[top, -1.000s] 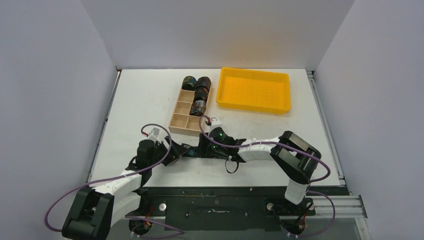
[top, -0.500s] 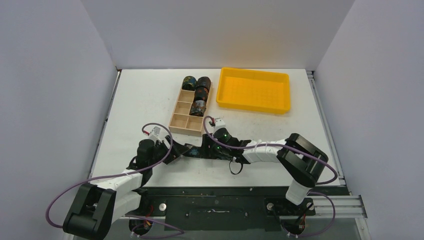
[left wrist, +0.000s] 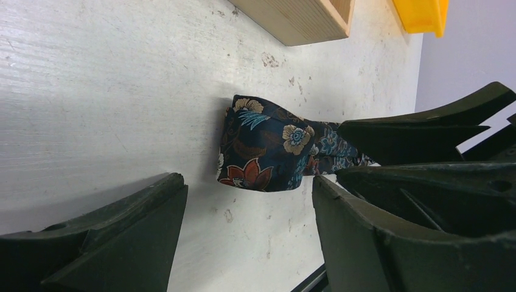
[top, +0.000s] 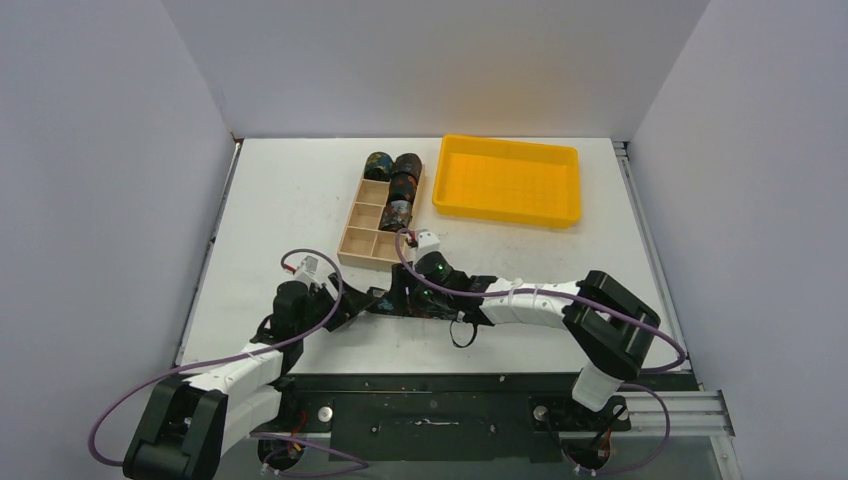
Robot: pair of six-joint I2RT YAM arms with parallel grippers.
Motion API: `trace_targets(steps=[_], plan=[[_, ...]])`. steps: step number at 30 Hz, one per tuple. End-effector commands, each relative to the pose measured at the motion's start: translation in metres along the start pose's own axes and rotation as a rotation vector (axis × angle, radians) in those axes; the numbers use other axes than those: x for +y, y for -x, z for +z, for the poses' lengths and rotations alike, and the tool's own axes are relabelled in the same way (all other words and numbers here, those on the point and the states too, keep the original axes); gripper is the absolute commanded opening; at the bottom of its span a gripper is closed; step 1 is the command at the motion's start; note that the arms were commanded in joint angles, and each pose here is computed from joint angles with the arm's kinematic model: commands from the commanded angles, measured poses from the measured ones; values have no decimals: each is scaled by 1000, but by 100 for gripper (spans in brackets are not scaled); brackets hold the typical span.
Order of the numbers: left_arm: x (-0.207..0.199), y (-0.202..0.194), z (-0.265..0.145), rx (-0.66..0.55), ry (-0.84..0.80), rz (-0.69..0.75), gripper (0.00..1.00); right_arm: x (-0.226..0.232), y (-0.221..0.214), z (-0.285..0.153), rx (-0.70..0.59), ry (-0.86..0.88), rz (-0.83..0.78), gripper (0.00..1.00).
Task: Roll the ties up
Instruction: Roll the tie at the center of the board.
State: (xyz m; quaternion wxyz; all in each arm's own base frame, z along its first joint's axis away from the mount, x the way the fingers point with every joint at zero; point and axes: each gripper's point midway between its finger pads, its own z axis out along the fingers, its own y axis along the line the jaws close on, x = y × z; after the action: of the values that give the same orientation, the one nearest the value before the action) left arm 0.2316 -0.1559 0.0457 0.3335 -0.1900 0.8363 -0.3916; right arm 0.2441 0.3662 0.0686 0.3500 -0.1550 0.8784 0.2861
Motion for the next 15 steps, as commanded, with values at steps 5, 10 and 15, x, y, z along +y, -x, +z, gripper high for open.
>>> trace_targets(steps=[5, 10, 15], plan=[[-2, 4, 1, -12, -8, 28, 73, -11, -14, 15, 37, -55, -42, 55], [-6, 5, 2, -7, -27, 28, 73, -24, -21, 15, 46, -90, -41, 53], [-10, 3, 3, 3, -52, 25, 73, -35, -25, 14, 55, -104, -34, 52]])
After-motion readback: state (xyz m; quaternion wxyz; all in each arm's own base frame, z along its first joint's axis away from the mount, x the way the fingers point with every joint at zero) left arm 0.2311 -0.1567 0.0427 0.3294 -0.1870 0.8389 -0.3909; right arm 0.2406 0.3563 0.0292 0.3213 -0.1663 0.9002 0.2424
